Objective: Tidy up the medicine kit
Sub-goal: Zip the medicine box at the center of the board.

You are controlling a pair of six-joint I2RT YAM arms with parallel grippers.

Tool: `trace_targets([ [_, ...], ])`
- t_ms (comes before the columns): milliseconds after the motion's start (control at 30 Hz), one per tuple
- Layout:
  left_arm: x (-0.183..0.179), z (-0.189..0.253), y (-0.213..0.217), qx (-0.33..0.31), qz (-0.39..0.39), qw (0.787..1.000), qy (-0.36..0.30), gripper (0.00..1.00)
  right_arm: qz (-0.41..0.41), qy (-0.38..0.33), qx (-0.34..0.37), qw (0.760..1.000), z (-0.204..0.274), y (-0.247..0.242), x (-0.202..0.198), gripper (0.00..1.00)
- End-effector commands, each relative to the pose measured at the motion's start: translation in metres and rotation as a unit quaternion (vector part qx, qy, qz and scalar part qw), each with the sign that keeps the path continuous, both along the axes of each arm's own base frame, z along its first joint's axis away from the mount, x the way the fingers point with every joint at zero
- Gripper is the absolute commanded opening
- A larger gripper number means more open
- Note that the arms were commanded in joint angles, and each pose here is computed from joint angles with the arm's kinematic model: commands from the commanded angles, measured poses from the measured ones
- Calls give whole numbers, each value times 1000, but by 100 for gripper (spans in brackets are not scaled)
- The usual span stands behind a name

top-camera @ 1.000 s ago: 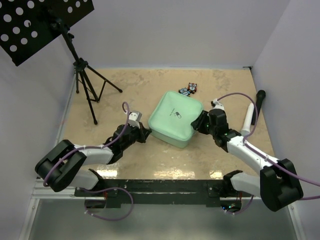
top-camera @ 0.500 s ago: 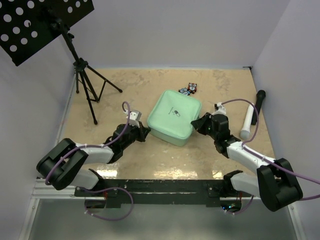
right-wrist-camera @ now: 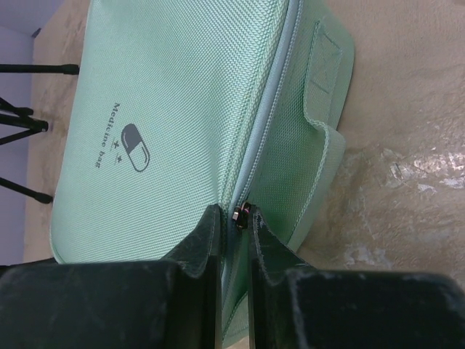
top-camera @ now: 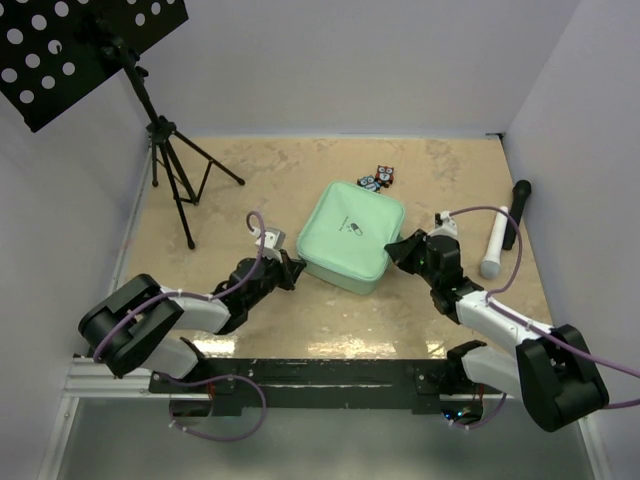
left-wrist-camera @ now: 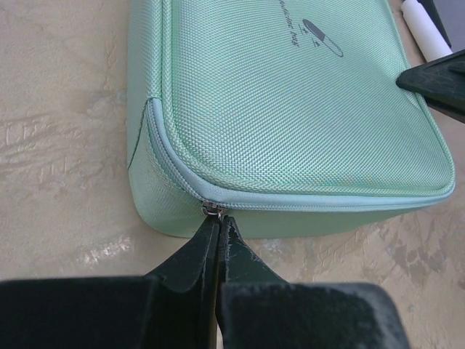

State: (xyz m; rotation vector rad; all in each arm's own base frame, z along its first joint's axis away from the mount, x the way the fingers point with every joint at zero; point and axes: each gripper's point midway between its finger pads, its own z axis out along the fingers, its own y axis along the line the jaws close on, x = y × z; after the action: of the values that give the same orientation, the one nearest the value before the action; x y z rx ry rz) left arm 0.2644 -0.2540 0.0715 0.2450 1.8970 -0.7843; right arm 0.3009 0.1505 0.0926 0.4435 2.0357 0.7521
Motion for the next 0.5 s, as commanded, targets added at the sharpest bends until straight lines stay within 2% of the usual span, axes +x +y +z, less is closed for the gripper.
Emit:
trace_targets([
  [0, -65, -12, -44, -34, -146, 987, 58, 0, 111, 77, 42, 990, -23, 41, -50, 0],
  [233, -85, -17, -43, -39, -176, 982, 63, 0, 104, 74, 55, 990, -19, 42, -50, 0],
  [467, -98, -18, -60, -39, -216, 974, 61, 0, 108, 76, 63, 989, -19, 49, -52, 0],
])
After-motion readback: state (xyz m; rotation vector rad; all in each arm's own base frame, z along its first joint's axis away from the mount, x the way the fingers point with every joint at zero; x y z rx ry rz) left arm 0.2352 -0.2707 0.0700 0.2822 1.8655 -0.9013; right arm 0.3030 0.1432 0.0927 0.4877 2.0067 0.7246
